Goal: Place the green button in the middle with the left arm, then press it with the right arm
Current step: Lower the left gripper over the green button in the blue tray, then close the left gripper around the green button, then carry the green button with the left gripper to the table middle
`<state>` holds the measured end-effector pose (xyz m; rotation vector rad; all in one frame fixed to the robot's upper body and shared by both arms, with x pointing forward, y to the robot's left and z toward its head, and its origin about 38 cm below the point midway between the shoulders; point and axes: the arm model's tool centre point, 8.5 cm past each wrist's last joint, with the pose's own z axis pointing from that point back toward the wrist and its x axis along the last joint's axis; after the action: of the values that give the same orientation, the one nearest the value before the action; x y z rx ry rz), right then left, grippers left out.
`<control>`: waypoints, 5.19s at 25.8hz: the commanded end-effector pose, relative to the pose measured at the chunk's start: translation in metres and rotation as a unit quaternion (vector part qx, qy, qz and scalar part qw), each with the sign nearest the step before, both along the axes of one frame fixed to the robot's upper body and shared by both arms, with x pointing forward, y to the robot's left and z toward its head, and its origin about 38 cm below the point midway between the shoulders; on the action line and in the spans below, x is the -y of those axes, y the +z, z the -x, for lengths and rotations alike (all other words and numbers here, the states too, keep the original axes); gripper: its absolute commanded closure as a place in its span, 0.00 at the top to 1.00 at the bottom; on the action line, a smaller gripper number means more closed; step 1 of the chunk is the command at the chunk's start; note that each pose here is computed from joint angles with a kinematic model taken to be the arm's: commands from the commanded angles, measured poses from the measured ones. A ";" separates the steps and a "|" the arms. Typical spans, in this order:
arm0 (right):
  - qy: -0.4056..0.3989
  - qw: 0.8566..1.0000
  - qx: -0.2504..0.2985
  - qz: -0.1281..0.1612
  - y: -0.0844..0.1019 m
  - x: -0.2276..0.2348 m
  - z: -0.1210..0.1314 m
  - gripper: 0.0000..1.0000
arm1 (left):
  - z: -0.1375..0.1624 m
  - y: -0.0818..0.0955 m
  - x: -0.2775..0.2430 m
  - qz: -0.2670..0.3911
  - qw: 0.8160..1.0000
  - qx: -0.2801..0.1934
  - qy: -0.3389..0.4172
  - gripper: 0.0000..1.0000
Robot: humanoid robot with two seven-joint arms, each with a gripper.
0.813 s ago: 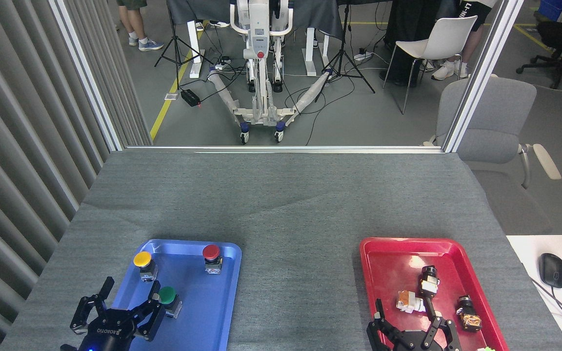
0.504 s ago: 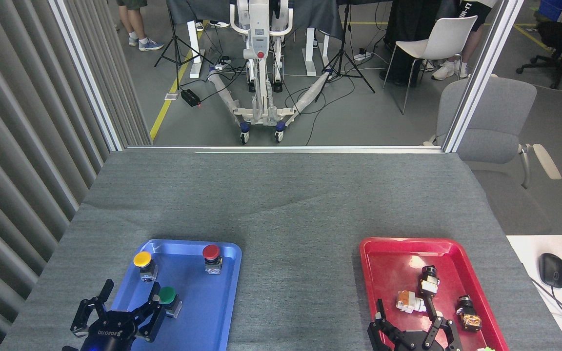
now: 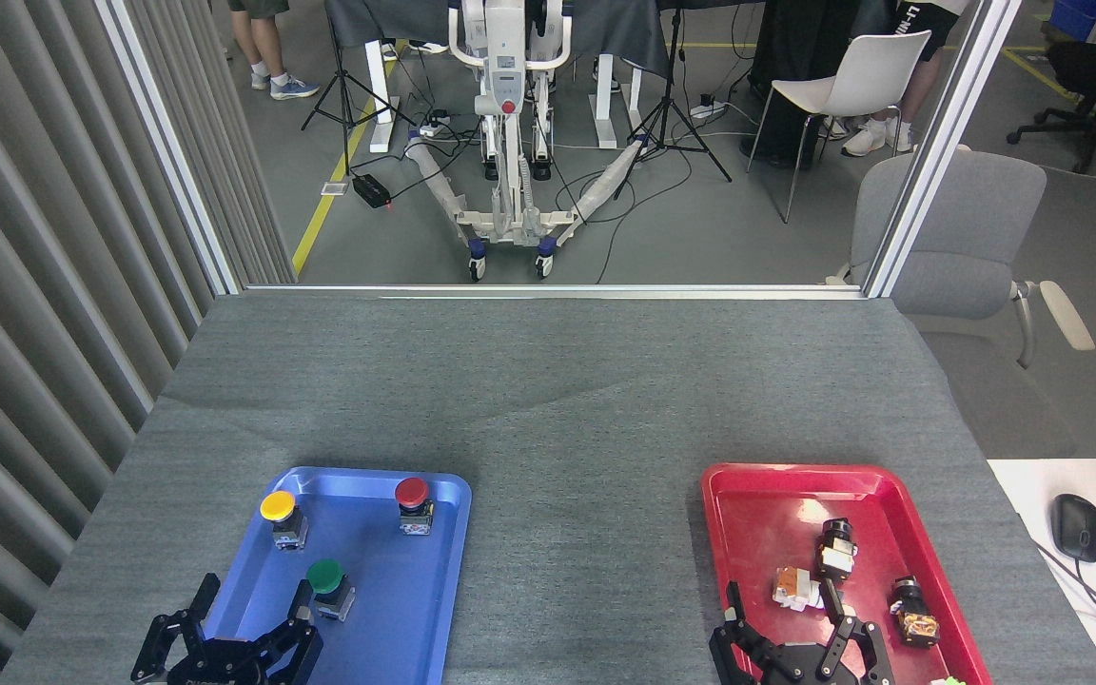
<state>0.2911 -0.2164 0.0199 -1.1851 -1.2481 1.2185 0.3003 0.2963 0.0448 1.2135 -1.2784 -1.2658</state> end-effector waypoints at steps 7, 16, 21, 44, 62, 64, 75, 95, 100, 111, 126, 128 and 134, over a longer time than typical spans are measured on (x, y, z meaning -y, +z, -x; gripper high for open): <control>-0.006 1.000 -0.028 -0.001 -0.005 -0.002 0.000 1.00 | 0.012 -0.001 0.006 0.008 1.000 0.022 0.003 0.99; -0.002 1.000 -0.026 0.001 -0.004 -0.001 -0.002 1.00 | 0.016 -0.005 0.004 0.005 1.000 0.015 0.007 0.99; -0.002 1.000 -0.025 -0.005 -0.003 -0.005 -0.002 1.00 | 0.008 -0.009 0.000 -0.012 1.000 0.009 0.019 0.99; -0.013 1.000 -0.024 -0.008 -0.002 -0.005 -0.003 1.00 | 0.013 -0.036 0.023 0.031 0.999 -0.006 0.025 0.99; -0.021 1.000 0.002 -0.012 0.014 -0.007 -0.013 1.00 | -0.004 -0.061 0.025 0.034 0.998 -0.055 0.003 0.99; -0.024 1.000 0.001 -0.010 0.014 -0.005 -0.012 1.00 | -0.007 -0.062 0.026 0.033 0.998 -0.056 -0.001 0.99; -0.027 1.000 0.004 -0.008 0.015 -0.002 -0.014 1.00 | -0.021 -0.074 0.019 0.028 0.996 -0.077 -0.020 0.98; -0.027 0.999 0.004 -0.016 0.013 0.001 -0.010 1.00 | -0.044 -0.075 0.021 0.010 0.994 -0.106 -0.038 0.96; -0.032 0.999 0.002 -0.015 0.012 0.003 -0.010 1.00 | -0.044 -0.075 0.021 0.010 0.993 -0.108 -0.038 0.79; -0.031 0.999 0.004 -0.012 0.014 0.005 -0.011 1.00 | -0.045 -0.074 0.029 0.016 0.991 -0.109 -0.072 0.21; -0.029 1.000 0.003 -0.011 0.013 0.004 -0.010 1.00 | -0.086 -0.010 0.155 -0.006 0.958 -0.018 -0.285 0.00; -0.029 1.000 0.003 -0.010 0.013 0.005 -0.010 1.00 | -0.094 -0.013 0.180 -0.018 0.953 -0.028 -0.302 0.00; -0.028 1.000 0.004 -0.010 0.013 0.005 -0.010 1.00 | -0.105 -0.045 0.241 -0.043 0.934 -0.083 -0.345 0.00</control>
<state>0.3013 -0.2210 0.0330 -1.1996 -1.2179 1.1619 0.4023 0.0866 0.0146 0.7559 -1.6247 -1.8047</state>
